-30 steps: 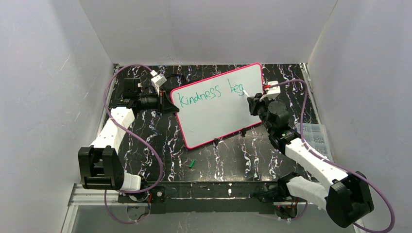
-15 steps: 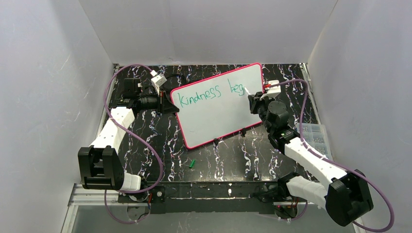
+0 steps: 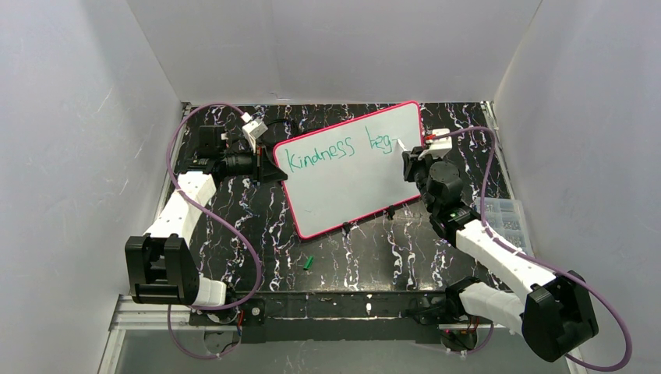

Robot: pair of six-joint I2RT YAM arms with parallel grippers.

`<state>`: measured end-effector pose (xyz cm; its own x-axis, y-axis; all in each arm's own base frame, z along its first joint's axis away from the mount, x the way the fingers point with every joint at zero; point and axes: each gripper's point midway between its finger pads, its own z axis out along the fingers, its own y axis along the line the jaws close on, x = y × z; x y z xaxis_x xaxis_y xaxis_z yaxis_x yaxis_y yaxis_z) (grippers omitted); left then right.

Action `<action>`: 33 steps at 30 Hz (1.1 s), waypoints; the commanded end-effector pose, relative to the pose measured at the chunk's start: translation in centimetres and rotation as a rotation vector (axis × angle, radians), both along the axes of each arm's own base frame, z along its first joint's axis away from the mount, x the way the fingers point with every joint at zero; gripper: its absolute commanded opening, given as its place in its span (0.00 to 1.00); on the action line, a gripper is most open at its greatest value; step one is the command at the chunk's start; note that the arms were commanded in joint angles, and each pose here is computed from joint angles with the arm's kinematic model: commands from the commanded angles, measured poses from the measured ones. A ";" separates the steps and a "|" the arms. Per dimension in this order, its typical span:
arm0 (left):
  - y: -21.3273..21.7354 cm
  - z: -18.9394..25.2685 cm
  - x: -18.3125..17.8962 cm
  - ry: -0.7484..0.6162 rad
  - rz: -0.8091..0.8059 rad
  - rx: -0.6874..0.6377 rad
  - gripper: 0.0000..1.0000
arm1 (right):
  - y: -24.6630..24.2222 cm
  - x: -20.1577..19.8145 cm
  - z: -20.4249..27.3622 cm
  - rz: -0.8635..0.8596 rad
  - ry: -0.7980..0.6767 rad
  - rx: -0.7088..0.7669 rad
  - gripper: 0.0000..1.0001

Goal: Write a sentence on the whiteboard

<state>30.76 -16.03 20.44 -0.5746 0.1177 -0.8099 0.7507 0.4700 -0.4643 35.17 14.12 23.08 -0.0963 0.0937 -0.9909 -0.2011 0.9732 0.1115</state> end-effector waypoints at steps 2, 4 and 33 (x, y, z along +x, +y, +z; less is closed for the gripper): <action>0.5 1.1 0.9 -0.109 0.008 0.051 0.00 | 0.1 1.0 4.1 -0.019 -0.110 0.032 0.01; 0.5 1.1 0.9 -0.109 0.008 0.051 0.00 | 0.3 1.2 4.3 -0.014 -0.116 0.034 0.01; 0.5 1.3 0.8 -0.112 0.006 0.048 0.00 | 0.8 -0.8 -0.5 0.048 0.011 0.037 0.01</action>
